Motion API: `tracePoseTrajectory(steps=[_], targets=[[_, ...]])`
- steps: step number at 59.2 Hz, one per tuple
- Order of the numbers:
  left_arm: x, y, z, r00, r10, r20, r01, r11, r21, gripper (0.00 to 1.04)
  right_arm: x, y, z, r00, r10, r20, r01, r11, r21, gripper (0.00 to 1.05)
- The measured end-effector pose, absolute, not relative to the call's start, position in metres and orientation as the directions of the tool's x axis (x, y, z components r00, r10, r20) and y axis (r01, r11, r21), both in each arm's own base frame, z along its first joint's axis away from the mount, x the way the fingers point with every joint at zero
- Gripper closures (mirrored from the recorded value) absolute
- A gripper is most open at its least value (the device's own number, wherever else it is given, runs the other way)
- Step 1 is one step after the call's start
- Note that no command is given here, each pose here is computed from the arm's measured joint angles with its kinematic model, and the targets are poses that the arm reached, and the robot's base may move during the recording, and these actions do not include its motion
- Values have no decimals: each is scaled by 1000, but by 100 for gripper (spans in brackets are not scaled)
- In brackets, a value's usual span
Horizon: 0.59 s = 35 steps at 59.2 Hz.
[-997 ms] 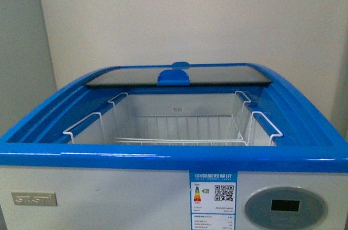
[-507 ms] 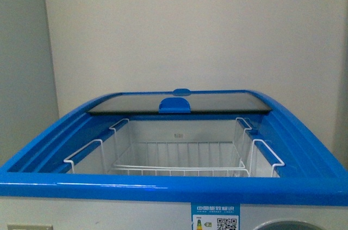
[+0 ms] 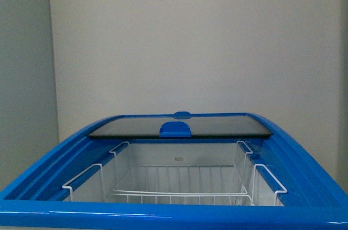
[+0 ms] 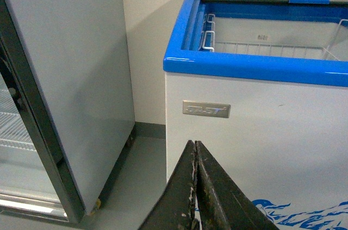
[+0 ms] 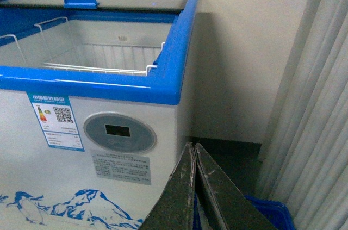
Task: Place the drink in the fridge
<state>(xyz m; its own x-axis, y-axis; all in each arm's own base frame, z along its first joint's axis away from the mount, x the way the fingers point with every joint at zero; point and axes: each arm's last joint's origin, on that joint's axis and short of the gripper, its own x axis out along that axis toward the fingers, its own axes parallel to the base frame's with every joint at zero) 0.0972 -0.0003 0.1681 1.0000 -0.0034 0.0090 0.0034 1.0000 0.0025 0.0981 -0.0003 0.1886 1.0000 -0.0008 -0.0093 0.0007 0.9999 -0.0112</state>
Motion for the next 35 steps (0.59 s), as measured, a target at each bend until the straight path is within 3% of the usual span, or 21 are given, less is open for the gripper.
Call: tracePoseTrajectory(steps=[35], targets=[[97,0,168,1000,-3,9,3,1000,2,102,98,0,167,1000,-2,-3,2,1000,-11,102]])
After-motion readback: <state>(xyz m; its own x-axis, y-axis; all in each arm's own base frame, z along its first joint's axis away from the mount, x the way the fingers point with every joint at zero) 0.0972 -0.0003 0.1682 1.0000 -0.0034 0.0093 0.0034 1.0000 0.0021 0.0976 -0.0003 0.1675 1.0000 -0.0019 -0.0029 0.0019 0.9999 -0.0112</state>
